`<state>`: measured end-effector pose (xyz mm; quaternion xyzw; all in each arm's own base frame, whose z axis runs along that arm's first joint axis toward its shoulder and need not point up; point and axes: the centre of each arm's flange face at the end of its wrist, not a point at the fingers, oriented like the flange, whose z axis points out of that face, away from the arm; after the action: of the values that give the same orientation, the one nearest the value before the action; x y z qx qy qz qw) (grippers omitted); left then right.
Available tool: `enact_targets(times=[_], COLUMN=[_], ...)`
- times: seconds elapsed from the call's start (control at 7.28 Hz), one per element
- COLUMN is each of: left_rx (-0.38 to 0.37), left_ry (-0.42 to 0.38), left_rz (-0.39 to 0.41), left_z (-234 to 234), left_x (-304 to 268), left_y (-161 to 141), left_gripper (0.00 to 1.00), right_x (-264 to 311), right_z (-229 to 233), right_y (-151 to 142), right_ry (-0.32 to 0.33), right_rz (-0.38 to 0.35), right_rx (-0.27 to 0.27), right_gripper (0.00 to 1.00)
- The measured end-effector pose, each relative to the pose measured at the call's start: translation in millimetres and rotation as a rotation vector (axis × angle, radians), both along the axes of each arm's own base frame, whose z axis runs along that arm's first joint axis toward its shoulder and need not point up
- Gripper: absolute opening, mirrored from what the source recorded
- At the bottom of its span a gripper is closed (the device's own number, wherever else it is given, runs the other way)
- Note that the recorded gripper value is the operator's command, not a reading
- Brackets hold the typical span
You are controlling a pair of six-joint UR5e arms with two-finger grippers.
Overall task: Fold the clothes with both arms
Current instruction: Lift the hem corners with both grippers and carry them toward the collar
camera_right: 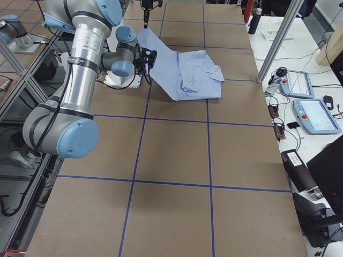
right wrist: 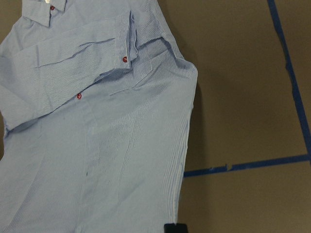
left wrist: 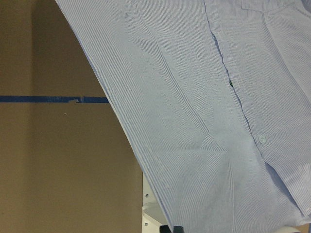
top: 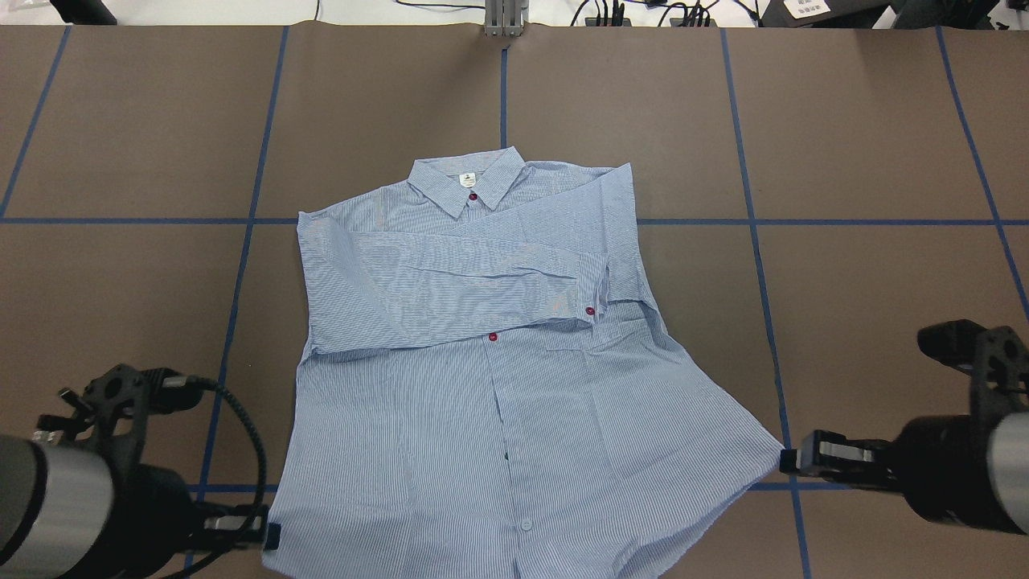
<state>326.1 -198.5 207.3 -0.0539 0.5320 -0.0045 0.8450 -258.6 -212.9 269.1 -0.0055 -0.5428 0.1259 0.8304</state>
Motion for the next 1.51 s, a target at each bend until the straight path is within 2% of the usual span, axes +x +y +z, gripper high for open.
enact_targets(times=[0.27,0.69,1.1,1.24,1.51], left_rx=[0.036,0.092,0.14,0.149,0.181], left_ry=[-0.062,-0.1,-0.182,-0.212,-0.222], left_rz=[-0.113,-0.279,-0.391,-0.417,-0.46], left_z=[16,16,33,43,47], left_x=[36,19,16,27,28], left_y=[-75,-175,-248,-266,-289], left_gripper=[0.0,0.0,0.0,0.0,0.0], right_x=[-54,-99,-125,-134,-128], right_z=[13,-21,-46,-54,-83], right_y=[-65,-165,-251,-280,-324], right_ry=[0.088,0.191,0.242,0.261,0.264], right_rz=[0.06,0.133,0.193,0.204,0.247], right_rx=[0.054,0.122,0.153,0.166,0.188], right_gripper=[0.0,0.0,0.0,0.0,0.0])
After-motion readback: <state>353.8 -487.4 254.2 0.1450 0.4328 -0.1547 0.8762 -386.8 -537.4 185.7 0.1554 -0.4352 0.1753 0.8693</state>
